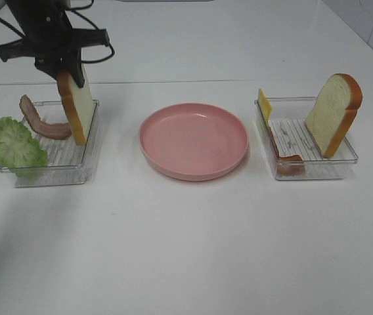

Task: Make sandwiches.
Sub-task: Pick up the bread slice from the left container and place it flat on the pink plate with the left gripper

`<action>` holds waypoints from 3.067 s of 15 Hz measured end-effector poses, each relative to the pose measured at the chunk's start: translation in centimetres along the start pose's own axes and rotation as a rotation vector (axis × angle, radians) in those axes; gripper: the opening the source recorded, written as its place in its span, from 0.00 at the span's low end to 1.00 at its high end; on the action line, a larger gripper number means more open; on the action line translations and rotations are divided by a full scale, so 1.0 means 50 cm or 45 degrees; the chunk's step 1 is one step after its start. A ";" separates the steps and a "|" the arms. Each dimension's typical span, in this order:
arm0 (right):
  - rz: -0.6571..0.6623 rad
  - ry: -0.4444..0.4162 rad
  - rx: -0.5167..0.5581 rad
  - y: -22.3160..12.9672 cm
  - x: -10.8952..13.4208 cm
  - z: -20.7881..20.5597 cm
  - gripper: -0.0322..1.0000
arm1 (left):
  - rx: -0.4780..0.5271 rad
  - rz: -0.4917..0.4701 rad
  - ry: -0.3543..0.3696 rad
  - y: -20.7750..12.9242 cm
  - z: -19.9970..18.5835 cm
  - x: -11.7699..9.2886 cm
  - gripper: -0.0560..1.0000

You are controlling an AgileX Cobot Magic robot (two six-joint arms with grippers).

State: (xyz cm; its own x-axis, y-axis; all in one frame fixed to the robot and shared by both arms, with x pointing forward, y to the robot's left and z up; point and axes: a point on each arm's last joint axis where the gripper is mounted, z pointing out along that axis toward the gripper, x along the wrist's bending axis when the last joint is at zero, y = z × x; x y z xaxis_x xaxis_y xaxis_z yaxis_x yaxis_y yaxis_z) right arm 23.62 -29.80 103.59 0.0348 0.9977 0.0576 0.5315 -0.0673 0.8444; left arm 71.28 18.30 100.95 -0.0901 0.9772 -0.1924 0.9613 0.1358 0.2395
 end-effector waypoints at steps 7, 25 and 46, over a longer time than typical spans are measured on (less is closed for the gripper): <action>0.000 0.000 0.000 0.000 0.000 0.000 0.90 | -0.280 0.028 -0.281 0.025 -0.187 -0.075 0.23; 0.001 0.001 0.000 0.000 0.000 0.000 0.90 | 0.083 0.064 -0.681 -0.066 0.173 -0.279 0.23; 0.001 0.001 0.000 0.000 0.000 0.000 0.90 | 0.185 0.128 -0.379 -0.070 0.187 -0.244 0.99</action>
State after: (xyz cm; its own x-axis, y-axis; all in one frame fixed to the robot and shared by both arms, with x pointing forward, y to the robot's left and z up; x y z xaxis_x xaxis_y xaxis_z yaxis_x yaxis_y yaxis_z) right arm 23.62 -29.79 103.59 0.0343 0.9977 0.0584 0.5315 -0.0677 0.8443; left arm 71.44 4.36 93.57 0.0661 0.8911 -0.4490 0.9905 -0.0042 0.1376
